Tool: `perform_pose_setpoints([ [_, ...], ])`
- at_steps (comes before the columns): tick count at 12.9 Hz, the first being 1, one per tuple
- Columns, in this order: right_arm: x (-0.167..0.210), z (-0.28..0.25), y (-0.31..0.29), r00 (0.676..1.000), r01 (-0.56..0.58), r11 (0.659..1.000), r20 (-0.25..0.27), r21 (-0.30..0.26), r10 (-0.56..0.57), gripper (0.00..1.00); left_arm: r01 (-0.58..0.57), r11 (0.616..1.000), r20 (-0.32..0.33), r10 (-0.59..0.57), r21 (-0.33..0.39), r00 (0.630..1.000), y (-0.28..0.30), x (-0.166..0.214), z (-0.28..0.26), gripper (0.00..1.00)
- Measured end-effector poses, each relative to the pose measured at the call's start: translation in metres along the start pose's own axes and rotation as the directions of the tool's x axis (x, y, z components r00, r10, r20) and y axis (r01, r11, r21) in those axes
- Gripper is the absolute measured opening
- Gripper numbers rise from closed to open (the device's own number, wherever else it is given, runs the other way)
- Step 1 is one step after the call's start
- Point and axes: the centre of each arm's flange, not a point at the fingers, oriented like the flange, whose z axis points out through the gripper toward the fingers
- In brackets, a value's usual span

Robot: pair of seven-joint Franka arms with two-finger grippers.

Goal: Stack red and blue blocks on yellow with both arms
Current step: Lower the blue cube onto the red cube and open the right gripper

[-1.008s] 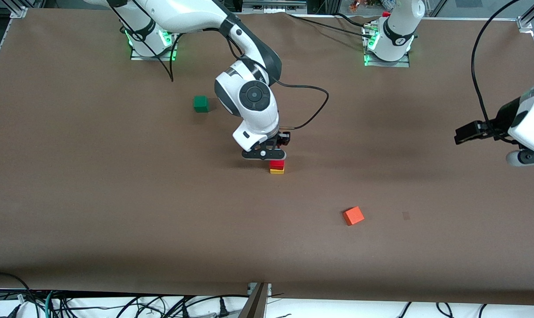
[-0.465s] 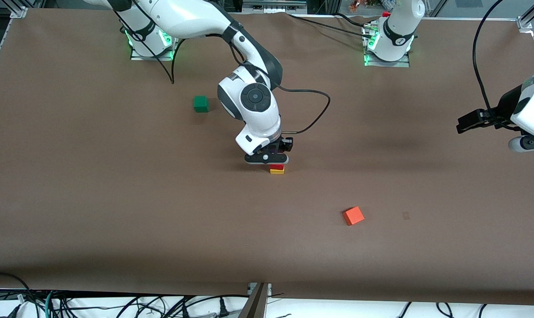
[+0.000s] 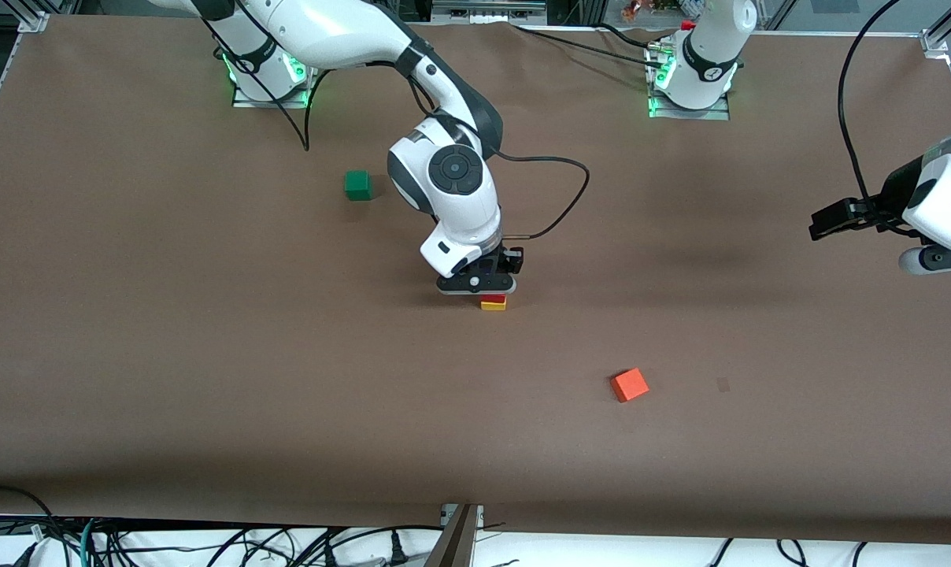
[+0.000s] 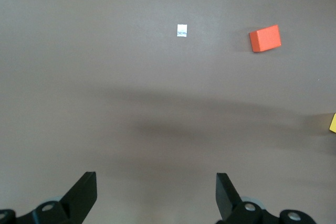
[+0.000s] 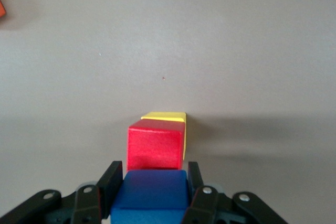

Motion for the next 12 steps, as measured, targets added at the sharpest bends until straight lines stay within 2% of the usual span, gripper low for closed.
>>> perform_pose_setpoints([
  [4, 0.0026, 0.0068, -0.0015, 1.0, 0.0, 1.0, -0.025, 0.023, 0.001, 0.55, 0.004, 1.0, -0.003, -0.004, -0.001, 1.0, -0.0024, 0.0007, -0.0003, 1.0],
  [12, 0.0061, 0.0068, 0.0014, 0.999, -0.005, 1.0, -0.032, 0.021, 0.005, 0.55, 0.006, 1.0, -0.008, -0.006, -0.002, 1.0, -0.0032, 0.0011, -0.0019, 1.0],
])
